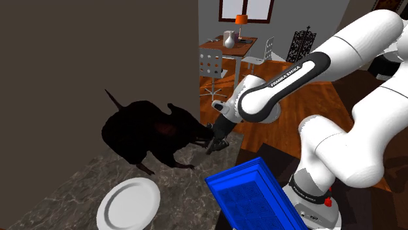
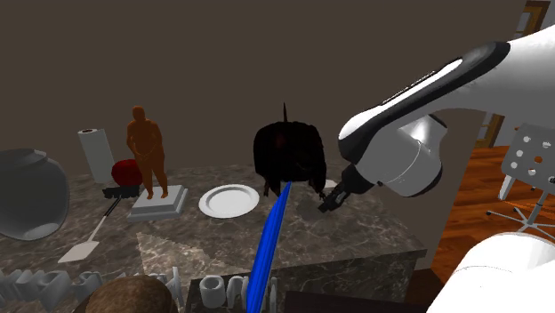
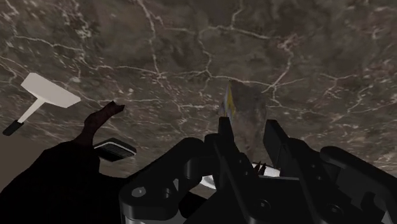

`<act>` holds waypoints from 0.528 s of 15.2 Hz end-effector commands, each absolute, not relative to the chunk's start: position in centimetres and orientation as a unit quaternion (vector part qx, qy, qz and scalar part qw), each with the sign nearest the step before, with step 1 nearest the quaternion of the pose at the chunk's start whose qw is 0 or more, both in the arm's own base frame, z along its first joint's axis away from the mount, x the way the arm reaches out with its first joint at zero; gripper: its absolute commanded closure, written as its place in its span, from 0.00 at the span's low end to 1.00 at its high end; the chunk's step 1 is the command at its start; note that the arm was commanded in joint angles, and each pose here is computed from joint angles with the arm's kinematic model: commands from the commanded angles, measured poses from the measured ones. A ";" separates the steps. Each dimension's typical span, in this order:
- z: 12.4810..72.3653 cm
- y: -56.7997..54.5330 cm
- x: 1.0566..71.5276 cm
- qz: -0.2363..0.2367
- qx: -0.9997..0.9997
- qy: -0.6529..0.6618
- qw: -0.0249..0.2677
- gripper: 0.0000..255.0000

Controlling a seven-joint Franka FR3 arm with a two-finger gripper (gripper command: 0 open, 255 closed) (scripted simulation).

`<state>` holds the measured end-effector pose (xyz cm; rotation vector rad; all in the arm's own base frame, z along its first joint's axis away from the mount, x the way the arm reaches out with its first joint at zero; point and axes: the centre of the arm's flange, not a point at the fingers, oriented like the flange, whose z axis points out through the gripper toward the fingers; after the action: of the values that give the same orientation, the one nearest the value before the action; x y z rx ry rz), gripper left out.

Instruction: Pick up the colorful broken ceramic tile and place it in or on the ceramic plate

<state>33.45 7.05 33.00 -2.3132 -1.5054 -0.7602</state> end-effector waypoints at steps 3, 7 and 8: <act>35.2 7.0 33.5 -0.263 -0.800 -0.521 0.138 1.00; 37.3 7.0 33.5 -0.263 -0.800 -0.521 0.138 1.00; 37.8 7.0 33.5 -0.263 -0.800 -0.521 0.138 1.00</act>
<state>33.40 6.87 37.14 -2.3131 -1.5064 -0.7588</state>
